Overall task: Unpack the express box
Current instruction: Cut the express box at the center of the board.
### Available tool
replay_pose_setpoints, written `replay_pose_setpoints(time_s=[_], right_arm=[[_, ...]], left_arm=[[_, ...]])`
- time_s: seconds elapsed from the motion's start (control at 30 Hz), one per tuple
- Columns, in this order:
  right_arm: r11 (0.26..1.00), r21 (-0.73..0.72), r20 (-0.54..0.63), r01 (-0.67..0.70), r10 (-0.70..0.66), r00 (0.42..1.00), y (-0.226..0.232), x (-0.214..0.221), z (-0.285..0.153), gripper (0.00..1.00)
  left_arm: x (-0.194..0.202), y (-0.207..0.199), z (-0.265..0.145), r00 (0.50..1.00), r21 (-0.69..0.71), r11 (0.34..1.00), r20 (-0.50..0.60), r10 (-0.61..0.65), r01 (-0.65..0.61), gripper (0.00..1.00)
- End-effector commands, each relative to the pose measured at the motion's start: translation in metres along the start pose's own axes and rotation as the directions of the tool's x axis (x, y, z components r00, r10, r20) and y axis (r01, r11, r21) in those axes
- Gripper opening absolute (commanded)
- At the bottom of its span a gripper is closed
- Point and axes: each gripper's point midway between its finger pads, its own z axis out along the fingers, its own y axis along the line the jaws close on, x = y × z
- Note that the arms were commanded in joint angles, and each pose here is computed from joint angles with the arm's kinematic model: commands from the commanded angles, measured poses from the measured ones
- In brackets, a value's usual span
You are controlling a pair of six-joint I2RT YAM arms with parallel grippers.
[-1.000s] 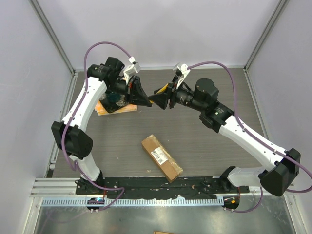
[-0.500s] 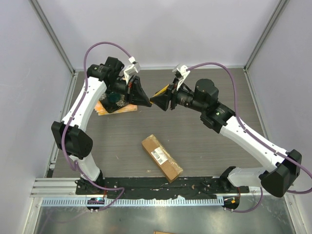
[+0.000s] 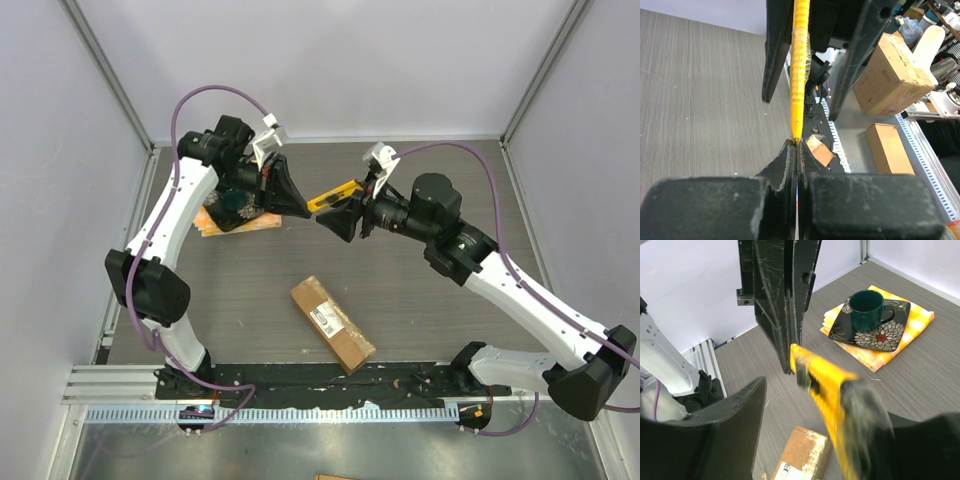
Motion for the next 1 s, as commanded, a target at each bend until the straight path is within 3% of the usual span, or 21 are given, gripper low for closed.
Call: replay_pose_setpoints(time_s=[0.0,0.1,0.3,0.83,0.97], right_arm=[[0.997,-0.019,0.094,0.069,-0.067,0.993,0.016,-0.034,-0.021,0.74],[0.997,-0.028,0.082,0.068,-0.066,0.994,0.019,-0.035,-0.024,0.79],[0.996,-0.054,0.085,0.076,-0.071,0.994,0.024,-0.039,-0.021,0.81],[0.973,-0.194,0.217,0.124,-0.081,0.973,0.038,-0.057,-0.001,0.58],[0.967,-0.233,0.201,0.107,-0.059,0.978,0.039,-0.053,0.009,0.54]], left_arm=[[-0.022,-0.051,-0.011,0.964,0.07,0.969,0.105,-0.244,0.238,0.0],[-0.022,-0.051,-0.013,0.962,0.066,0.968,0.11,-0.249,0.243,0.0],[-0.024,-0.054,-0.013,0.96,0.077,0.967,0.12,-0.252,0.244,0.0],[-0.032,-0.067,-0.013,0.957,0.115,0.962,0.124,-0.261,0.247,0.0],[-0.032,-0.07,-0.011,0.961,0.123,0.964,0.117,-0.252,0.238,0.0]])
